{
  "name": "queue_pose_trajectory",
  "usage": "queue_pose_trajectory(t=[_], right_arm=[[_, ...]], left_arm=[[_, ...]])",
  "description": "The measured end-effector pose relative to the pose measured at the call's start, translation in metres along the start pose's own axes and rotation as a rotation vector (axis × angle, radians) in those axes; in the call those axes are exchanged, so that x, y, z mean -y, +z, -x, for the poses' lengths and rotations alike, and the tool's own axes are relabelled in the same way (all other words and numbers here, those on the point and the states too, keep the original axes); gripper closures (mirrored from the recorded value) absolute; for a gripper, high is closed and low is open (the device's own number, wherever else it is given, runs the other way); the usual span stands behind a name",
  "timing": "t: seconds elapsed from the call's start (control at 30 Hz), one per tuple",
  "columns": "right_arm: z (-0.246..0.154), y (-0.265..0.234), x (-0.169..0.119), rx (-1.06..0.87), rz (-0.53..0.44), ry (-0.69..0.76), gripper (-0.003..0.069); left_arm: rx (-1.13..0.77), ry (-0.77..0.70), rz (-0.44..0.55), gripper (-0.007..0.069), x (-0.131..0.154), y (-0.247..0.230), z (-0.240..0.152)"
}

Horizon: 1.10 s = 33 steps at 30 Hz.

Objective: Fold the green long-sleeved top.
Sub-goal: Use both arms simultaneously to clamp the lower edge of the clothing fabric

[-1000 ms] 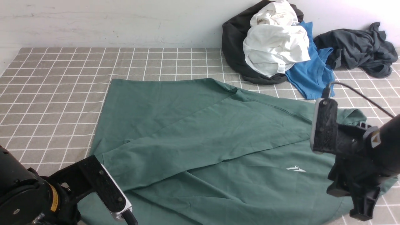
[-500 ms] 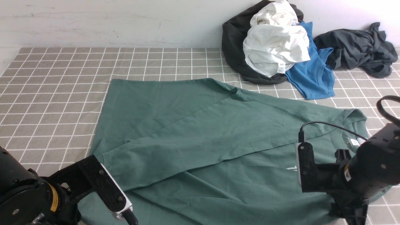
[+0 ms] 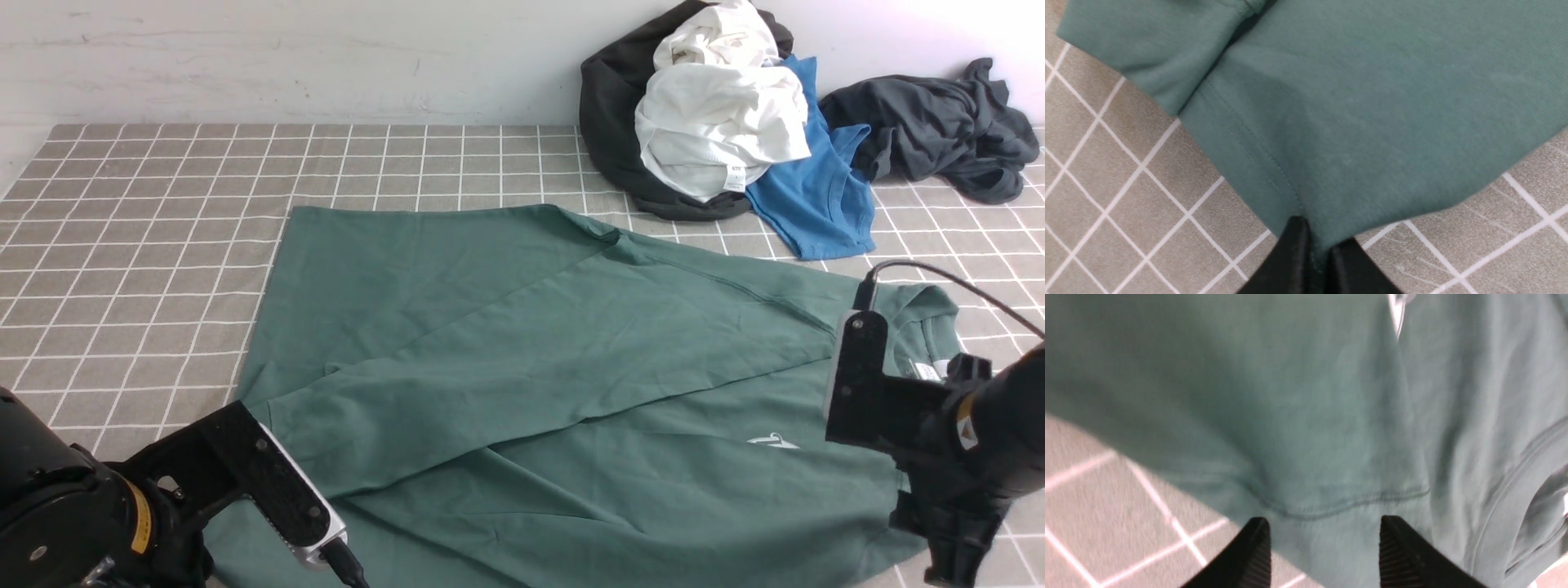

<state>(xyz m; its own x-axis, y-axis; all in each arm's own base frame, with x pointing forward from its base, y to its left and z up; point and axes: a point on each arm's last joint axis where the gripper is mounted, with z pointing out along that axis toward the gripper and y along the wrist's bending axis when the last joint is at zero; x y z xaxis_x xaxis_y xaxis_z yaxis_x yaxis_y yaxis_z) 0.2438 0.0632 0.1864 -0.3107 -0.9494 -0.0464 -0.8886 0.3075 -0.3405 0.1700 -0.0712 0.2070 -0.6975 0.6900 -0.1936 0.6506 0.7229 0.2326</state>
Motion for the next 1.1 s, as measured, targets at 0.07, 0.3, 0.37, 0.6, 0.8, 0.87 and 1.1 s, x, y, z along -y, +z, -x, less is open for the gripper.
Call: queue_pose_trajectory(t=[0.07, 0.3, 0.37, 0.6, 0.8, 0.87, 1.1], right_arm=[[-0.005, 0.007, -0.005, -0.021, 0.028, -0.044, 0.0281], [-0.009, 0.029, -0.021, 0.008, 0.043, -0.178, 0.0278], [-0.006, 0.029, -0.019, 0.039, 0.014, -0.175, 0.0288], [-0.002, 0.029, -0.015, 0.081, -0.027, -0.173, 0.0448], [-0.005, 0.027, -0.018, 0.056, -0.005, -0.173, 0.0615], [-0.007, 0.021, -0.017, 0.055, -0.011, -0.168, 0.0651], [-0.007, -0.001, -0.018, 0.118, -0.039, -0.075, 0.0588]], left_arm=[[0.001, -0.004, -0.004, 0.0616, 0.0, 0.0, 0.0], [0.004, -0.013, -0.013, 0.0616, 0.001, 0.0, 0.0], [0.006, -0.014, -0.014, 0.0616, 0.001, 0.0, 0.001], [0.014, -0.015, -0.013, 0.0616, 0.001, 0.0, 0.001], [0.004, -0.035, -0.017, 0.0616, 0.001, -0.002, 0.002], [0.006, -0.039, -0.017, 0.0616, 0.001, -0.002, 0.002], [0.005, -0.042, -0.018, 0.0616, 0.001, -0.002, 0.002]])
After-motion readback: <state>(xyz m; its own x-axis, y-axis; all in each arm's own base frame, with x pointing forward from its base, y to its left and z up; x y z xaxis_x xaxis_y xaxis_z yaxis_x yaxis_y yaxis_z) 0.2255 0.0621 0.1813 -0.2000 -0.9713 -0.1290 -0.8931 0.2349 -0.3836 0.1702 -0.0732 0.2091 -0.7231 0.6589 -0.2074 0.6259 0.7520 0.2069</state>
